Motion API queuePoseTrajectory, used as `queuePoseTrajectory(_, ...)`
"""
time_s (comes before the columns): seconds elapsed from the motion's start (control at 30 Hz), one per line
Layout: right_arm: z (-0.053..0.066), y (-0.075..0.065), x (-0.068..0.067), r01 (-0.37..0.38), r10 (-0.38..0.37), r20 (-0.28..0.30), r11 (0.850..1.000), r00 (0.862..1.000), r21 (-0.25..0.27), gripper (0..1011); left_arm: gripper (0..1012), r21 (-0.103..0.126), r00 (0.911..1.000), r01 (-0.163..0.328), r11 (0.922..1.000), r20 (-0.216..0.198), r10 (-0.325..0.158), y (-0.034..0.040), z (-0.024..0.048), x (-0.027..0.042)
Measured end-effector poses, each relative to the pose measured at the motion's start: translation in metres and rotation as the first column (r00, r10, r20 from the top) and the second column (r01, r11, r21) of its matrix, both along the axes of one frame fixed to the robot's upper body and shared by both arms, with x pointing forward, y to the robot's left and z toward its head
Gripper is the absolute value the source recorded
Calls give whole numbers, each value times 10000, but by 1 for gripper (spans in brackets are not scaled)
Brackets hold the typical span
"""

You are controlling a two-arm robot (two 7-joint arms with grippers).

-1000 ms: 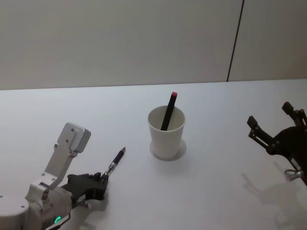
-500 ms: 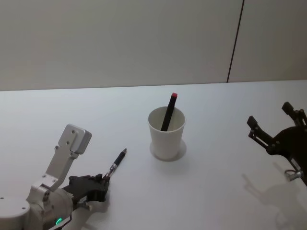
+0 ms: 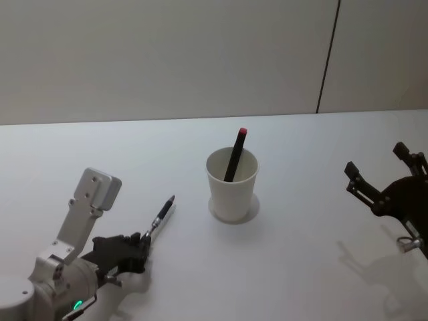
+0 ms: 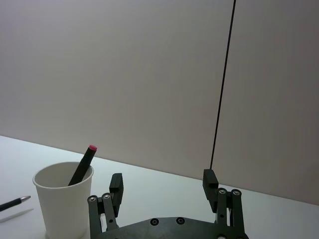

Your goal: Place the pen into the pen holder.

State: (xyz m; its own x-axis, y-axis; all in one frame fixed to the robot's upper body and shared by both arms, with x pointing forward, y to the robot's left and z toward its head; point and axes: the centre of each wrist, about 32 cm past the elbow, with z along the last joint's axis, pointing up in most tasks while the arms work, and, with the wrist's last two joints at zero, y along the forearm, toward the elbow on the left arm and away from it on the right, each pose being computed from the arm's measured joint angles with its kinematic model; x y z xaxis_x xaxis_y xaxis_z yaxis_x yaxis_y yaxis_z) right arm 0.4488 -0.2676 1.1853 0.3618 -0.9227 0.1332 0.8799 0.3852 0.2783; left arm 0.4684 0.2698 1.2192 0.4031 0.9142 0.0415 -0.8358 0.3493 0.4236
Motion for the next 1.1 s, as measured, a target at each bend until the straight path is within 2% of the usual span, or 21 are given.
queuePoseTrajectory(0.3,0,0,0,0,0,0,10000,10000,0,1002,170,-41,9970,112,9999,769,-108,69,72,-42)
queuePoseTrajectory(0.6,0,0,0,0,0,0,10000,10000,0,1002,170,-67,9879,535,9985,1461,-519,179,133,-88)
queuePoseTrajectory(0.77,0,0,0,0,0,-1,10000,10000,0,1002,169,-124,9764,963,9953,1953,-920,282,166,-123)
queuePoseTrajectory(0.83,0,0,0,0,0,0,10000,10000,0,1002,169,-140,9749,1019,9947,2003,-971,290,168,-126)
queuePoseTrajectory(0.9,0,0,0,0,0,1,10000,10000,0,1002,169,-162,9681,1252,9920,2206,-1186,339,176,-145)
queuePoseTrajectory(0.97,0,0,0,0,0,0,10000,10000,0,1002,169,-192,9638,1388,9901,2326,-1306,360,178,-155)
queuePoseTrajectory(1.07,0,0,0,0,0,0,10000,10000,0,1002,169,-249,9524,1700,9851,2610,-1578,406,185,-174)
queuePoseTrajectory(1.1,0,0,0,0,0,0,10000,10000,0,1002,169,-249,9524,1700,9851,2610,-1578,406,185,-174)
